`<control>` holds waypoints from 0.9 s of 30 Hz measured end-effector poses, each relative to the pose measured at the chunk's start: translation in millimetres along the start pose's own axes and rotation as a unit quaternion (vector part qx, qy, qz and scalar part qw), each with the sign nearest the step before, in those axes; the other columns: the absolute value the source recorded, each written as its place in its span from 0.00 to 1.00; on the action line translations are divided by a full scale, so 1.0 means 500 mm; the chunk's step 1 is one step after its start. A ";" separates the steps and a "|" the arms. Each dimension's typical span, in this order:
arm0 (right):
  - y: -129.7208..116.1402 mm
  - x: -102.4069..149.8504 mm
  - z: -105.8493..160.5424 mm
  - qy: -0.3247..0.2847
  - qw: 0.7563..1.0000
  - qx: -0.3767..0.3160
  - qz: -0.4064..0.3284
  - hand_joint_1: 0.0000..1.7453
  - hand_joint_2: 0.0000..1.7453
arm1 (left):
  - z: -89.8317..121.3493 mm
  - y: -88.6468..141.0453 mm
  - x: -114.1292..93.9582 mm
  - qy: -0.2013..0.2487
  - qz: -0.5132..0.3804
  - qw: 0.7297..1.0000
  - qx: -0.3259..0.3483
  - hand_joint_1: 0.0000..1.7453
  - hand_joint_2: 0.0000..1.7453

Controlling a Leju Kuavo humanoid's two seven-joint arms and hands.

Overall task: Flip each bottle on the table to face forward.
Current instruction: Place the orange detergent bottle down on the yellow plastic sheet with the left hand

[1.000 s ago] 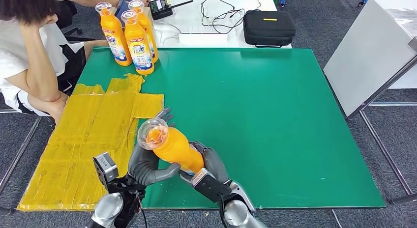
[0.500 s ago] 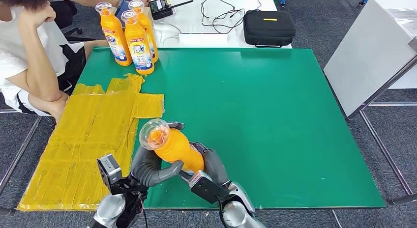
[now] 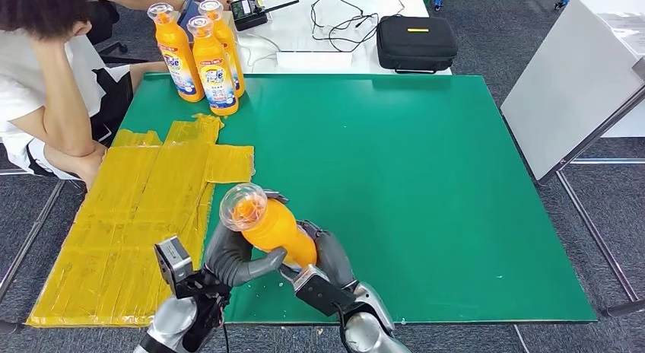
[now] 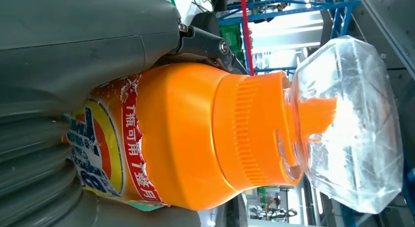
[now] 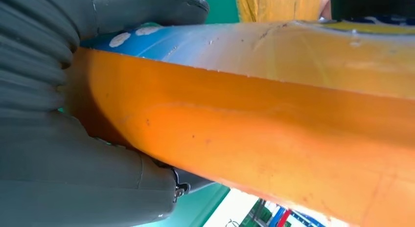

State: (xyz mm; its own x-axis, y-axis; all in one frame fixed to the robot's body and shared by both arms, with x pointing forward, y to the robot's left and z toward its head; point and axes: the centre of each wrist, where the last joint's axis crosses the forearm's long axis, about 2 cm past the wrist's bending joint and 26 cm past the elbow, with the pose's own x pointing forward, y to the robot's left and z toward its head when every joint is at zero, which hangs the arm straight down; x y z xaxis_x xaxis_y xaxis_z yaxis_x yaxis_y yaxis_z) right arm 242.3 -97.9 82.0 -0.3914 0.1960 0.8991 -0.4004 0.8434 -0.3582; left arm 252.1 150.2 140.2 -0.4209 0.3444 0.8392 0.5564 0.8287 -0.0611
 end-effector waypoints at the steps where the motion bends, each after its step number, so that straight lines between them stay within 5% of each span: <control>1: -0.001 0.002 0.001 -0.003 1.000 -0.004 -0.001 0.00 1.00 | 0.000 0.001 0.000 0.000 -0.007 1.000 0.002 1.00 1.00; 11: -0.038 0.040 0.014 -0.051 0.996 -0.066 -0.012 0.00 1.00 | -0.007 0.047 0.029 -0.012 -0.237 0.971 0.042 1.00 1.00; 14: -0.060 0.054 0.032 -0.068 0.993 -0.093 -0.018 0.00 1.00 | -0.012 0.084 0.052 -0.017 -0.358 0.932 0.062 1.00 1.00; 20: -0.104 0.081 0.064 -0.103 0.985 -0.136 -0.021 0.00 1.00 | -0.035 0.164 0.091 -0.010 -0.614 0.785 0.080 1.00 1.00; 27: -0.123 0.096 0.076 -0.117 0.981 -0.152 -0.018 0.00 1.00 | -0.043 0.196 0.096 -0.005 -0.639 0.764 0.087 1.00 1.00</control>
State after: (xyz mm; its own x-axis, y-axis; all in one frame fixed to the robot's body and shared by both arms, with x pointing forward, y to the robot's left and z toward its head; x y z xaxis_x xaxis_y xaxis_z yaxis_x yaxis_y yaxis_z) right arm 217.0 -159.5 137.7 -0.5753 0.0728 0.8147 -0.1652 0.9652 -0.2029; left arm 301.8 238.3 186.2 -0.5470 -0.7924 0.2698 -0.4161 0.5371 0.7337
